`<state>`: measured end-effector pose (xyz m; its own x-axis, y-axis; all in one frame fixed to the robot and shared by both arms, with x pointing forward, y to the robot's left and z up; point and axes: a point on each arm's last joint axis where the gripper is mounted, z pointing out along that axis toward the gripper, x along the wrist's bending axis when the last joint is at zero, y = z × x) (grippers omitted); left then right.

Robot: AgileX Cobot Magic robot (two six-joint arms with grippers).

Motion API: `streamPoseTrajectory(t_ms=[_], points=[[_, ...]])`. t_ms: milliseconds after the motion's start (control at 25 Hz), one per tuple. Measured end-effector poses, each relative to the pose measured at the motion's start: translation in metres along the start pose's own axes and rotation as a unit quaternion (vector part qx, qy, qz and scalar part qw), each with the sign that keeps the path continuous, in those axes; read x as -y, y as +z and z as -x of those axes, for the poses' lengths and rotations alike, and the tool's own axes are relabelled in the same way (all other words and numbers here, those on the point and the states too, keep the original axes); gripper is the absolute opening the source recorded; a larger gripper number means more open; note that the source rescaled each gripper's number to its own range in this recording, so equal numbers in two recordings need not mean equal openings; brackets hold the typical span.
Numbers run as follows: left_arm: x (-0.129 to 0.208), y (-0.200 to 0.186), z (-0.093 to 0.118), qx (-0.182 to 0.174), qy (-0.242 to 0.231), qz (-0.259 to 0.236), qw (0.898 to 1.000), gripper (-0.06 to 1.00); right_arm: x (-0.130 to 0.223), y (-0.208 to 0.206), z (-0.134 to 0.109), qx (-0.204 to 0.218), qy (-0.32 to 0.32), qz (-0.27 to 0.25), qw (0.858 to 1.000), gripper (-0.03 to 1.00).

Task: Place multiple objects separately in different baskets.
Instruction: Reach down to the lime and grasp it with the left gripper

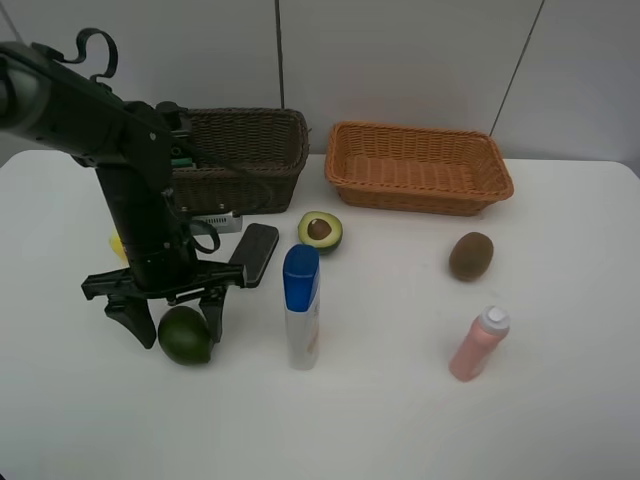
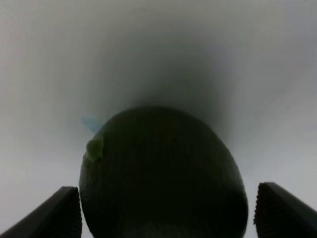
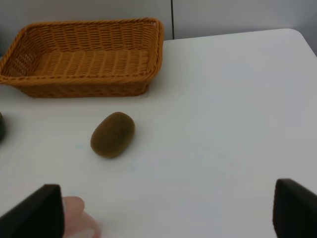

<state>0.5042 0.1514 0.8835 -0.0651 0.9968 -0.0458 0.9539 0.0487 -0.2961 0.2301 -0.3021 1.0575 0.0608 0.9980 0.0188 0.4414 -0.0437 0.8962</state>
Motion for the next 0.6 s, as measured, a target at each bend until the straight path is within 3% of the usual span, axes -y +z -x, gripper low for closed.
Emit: streamPoseTrajectory(t_ms=[240,360,600], points=[[-0.0046,0.0086,0.0003,0.001,-0.010,0.005,1.000,0.84,0.0000,0.0000,0.0000,0.000,0.000,0.000,1.000,1.00],[-0.0045,0.0086,0.0003,0.001,-0.010,0.005,1.000,0.67,0.0000,0.0000,0.0000,0.000,0.000,0.000,1.000,1.00],[-0.0034,0.0086,-0.0003,-0.003,0.002,-0.001,1.000,0.67,0.0000,0.0000,0.0000,0.000,0.000,0.000,1.000,1.00]])
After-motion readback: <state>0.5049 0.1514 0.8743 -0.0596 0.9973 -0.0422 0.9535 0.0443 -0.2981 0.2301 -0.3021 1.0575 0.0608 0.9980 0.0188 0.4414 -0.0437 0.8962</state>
